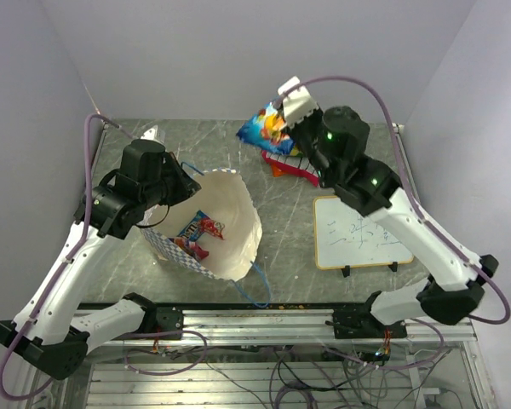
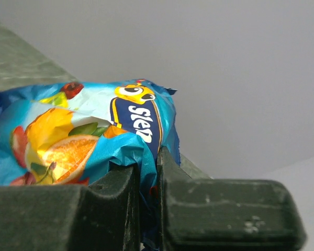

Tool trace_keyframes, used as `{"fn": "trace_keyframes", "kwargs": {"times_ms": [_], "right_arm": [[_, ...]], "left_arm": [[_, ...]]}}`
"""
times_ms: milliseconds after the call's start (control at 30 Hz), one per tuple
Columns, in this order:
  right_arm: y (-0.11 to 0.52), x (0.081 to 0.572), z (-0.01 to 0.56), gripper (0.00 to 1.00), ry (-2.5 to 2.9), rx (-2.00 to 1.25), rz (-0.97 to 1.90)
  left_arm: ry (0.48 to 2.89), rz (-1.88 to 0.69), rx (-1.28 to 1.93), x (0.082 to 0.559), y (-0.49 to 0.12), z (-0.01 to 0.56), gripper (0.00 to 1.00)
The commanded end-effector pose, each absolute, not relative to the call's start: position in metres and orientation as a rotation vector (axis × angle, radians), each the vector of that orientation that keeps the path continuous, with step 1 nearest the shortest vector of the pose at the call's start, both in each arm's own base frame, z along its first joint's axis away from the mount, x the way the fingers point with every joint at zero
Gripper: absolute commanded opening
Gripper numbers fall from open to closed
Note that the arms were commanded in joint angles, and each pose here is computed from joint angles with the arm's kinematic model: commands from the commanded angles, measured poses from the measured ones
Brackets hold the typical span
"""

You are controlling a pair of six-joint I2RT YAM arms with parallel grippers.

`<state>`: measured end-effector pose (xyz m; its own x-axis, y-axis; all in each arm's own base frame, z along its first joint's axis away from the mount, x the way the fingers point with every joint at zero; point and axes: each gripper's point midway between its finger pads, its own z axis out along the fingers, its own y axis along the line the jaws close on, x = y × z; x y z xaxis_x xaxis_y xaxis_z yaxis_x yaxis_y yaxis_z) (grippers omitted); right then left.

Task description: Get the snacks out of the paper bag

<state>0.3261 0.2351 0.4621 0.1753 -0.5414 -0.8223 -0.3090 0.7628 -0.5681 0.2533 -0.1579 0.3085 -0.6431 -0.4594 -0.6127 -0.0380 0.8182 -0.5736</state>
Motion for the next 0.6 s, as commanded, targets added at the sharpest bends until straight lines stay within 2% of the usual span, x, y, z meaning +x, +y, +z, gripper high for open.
{"fn": "trace_keyframes", "kwargs": {"times_ms": [0, 233, 567], "right_arm": [[0.206, 0.368, 0.505, 0.0, 1.368, -0.498, -0.204], [0.194, 0.439, 0.464, 0.0, 1.461, -0.4, -0.221], [0.138, 0.522, 0.417, 0.0, 1.522, -0.274, -0.254]], "left_arm": [[2.233, -0.676, -0.327, 0.244, -0.158, 0.31, 0.07], [2.19, -0.757, -0.297, 0.24, -0.165, 0.329, 0.07], [2.19, -0.799, -0.317, 0.231, -0.165, 0.333, 0.07]]}}
